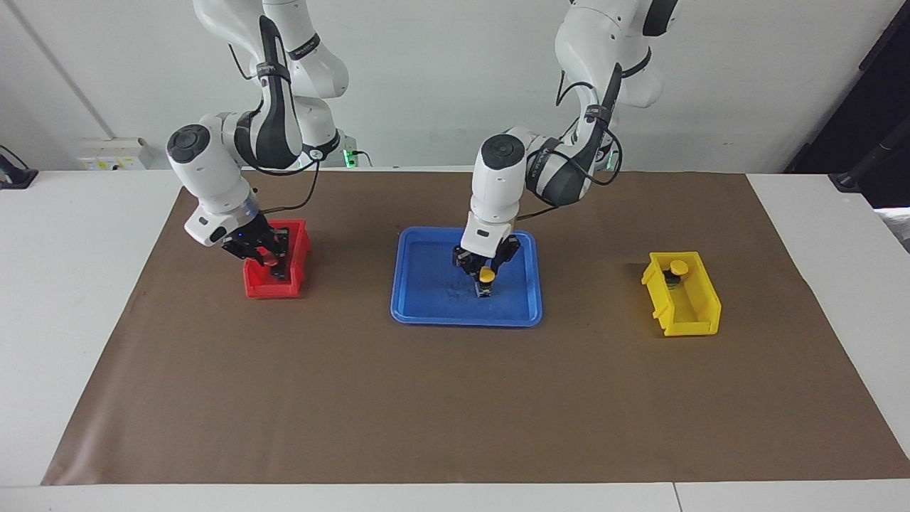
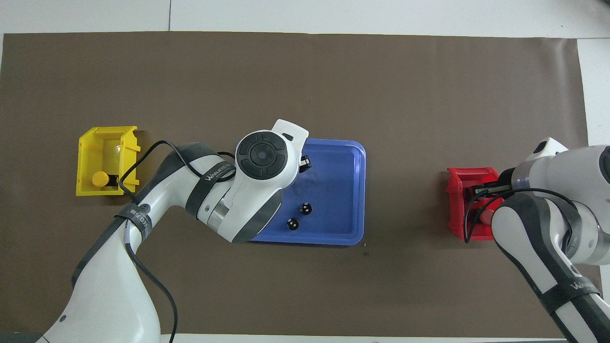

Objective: Sort red and yellow buttons by color
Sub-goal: 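Carry the yellow button to the yellow bin while the right gripper withdraws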

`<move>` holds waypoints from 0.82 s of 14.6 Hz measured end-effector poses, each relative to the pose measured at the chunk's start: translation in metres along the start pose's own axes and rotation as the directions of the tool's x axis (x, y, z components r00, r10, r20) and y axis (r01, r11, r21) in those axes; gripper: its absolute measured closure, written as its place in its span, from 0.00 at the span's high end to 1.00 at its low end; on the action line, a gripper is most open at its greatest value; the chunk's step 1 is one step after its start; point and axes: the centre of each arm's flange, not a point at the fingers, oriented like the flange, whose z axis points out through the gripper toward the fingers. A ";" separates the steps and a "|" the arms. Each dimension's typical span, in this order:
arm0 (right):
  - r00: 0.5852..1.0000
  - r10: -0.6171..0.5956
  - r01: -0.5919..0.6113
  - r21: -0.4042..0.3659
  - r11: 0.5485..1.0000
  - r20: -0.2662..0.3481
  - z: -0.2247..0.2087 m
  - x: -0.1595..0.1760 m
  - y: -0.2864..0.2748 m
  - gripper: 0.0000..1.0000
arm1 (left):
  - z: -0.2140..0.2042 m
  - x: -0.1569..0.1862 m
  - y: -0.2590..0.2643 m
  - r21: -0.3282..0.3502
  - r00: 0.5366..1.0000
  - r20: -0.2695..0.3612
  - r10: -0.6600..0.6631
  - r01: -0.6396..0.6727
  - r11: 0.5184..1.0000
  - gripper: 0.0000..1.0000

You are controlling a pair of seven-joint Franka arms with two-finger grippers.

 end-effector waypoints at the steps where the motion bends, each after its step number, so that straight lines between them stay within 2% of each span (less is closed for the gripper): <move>1: 1.000 0.000 0.000 -0.001 1.000 -0.002 0.002 -0.001 0.000 0.41 | -0.016 0.005 0.002 0.013 1.000 0.006 -0.005 0.005 1.000 0.42; 3: 1.000 0.000 0.000 -0.003 1.000 -0.010 0.005 -0.002 0.000 0.41 | -0.049 0.023 -0.008 0.043 1.000 0.016 -0.015 0.015 0.999 0.42; 5: 1.000 0.000 0.000 -0.004 1.000 -0.012 0.006 -0.003 0.000 0.41 | -0.078 0.066 -0.048 0.055 1.000 0.019 0.005 -0.006 0.998 0.42; 7: 1.000 0.000 0.000 -0.004 1.000 -0.012 0.006 -0.003 0.000 0.41 | -0.099 0.122 -0.112 0.062 0.999 0.027 0.046 -0.048 0.997 0.42; 9: 1.000 0.000 0.000 -0.004 1.000 -0.012 0.005 -0.003 0.000 0.46 | -0.117 0.173 -0.181 0.079 0.993 0.021 0.115 -0.116 0.990 0.42; 10: 1.000 -0.001 0.001 -0.003 1.000 -0.011 0.004 -0.002 0.000 0.53 | -0.124 0.194 -0.213 0.088 0.989 0.016 0.146 -0.147 0.985 0.42; 12: 1.000 -0.004 0.004 0.003 1.000 0.008 -0.008 0.004 0.000 0.56 | -0.132 0.224 -0.267 0.093 0.977 0.015 0.214 -0.214 0.972 0.42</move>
